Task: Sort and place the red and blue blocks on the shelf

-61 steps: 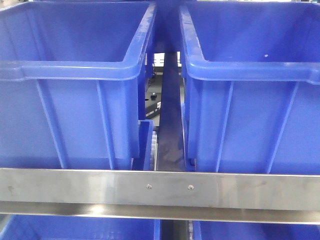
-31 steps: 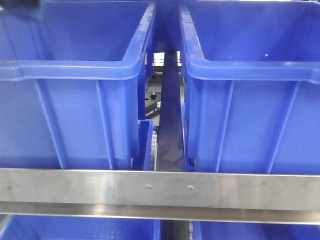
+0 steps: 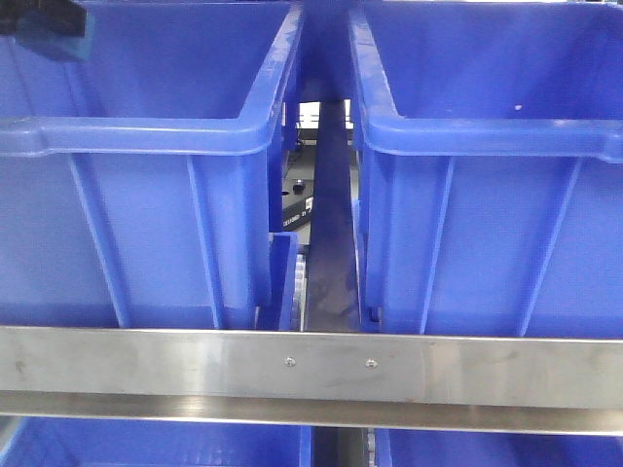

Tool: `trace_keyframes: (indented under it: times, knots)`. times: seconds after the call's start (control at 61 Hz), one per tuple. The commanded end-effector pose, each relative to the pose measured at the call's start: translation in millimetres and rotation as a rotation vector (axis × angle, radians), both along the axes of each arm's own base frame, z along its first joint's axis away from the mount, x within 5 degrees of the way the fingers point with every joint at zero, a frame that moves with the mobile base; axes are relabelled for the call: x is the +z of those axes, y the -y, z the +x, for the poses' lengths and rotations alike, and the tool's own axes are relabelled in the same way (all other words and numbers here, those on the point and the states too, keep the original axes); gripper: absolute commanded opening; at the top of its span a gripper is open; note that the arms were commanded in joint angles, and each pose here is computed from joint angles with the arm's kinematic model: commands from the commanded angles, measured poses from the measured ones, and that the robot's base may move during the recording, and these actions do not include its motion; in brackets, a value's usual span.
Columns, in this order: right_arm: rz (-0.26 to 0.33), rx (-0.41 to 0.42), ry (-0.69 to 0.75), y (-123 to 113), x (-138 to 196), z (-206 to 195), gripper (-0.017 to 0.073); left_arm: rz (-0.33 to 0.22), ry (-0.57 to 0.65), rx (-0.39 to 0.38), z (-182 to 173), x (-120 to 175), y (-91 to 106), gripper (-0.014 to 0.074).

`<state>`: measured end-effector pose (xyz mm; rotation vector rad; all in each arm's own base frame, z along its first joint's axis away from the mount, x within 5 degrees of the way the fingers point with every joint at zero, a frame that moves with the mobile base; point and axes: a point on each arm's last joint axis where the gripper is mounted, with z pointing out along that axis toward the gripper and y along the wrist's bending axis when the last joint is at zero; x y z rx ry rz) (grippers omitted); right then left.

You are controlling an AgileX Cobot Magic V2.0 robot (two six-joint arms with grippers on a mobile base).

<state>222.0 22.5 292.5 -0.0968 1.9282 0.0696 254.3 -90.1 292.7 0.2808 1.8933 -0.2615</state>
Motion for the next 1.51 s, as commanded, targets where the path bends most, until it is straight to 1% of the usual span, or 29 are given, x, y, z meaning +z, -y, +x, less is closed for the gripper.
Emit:
trace_keyframes:
  times: [0.0,0.049,0.115,0.541,0.688,0.754,0.836,0.885,0.983,1.032,1.049,1.098,1.18,1.262,1.491]
  knots:
    - [0.023,-0.017,0.101,1.7,19.8,2.3,0.0424,-0.063,0.103,0.002,-0.2,23.7,2.0,0.0546]
    - [0.022,-0.015,0.088,1.6,18.7,2.0,0.0476,-0.071,0.098,0.006,-0.2,23.5,1.9,0.0615]
    - [0.021,-0.014,0.080,1.5,17.9,1.8,0.0491,-0.071,0.098,0.006,-0.2,23.5,1.9,0.0664]
    - [0.022,-0.016,0.094,1.7,19.2,2.2,0.0489,-0.072,0.101,0.006,-0.1,23.9,1.9,0.0657]
    - [0.026,-0.021,0.144,2.3,25.3,0.8,0.0488,-0.073,0.104,0.006,-0.6,24.5,1.8,0.0650]
    - [0.030,-0.025,0.198,3.0,32.5,-2.1,0.0485,-0.076,0.113,0.006,-2.3,27.1,1.1,0.0612]
    - [0.036,-0.030,0.273,4.0,43.0,-7.5,0.0447,-0.083,0.132,0.005,-6.2,32.6,-0.3,0.0514]
    - [0.039,-0.032,0.309,4.6,48.4,-11.2,0.0393,-0.090,0.151,0.005,-10.1,37.9,-1.7,0.0417]
    - [0.043,-0.033,0.349,5.3,55.7,-18.1,0.0223,-0.102,0.184,0.004,-17.2,46.9,-4.3,0.0237]
    - [0.044,-0.033,0.358,5.5,57.7,-20.3,0.0138,-0.109,0.202,0.004,-21.2,51.8,-5.7,0.0113]
    - [0.045,-0.033,0.361,5.6,58.2,-21.0,0.0095,-0.111,0.207,0.004,-22.3,53.1,-6.1,0.0106]
    - [0.046,-0.033,0.374,5.9,61.0,-24.1,0.0004,-0.115,0.224,0.003,-25.6,57.1,-7.3,0.0135]
    - [0.048,-0.033,0.389,6.2,63.9,-27.6,0.0032,-0.123,0.247,0.003,-30.8,62.9,-9.2,0.0137]
    - [0.048,-0.033,0.390,6.2,64.0,-27.6,0.0025,-0.128,0.258,0.003,-33.0,65.5,-10.0,0.0121]
    - [0.048,-0.034,0.388,6.4,63.7,-27.3,0.0025,-0.126,0.255,0.002,-33.0,65.1,-10.0,0.0122]
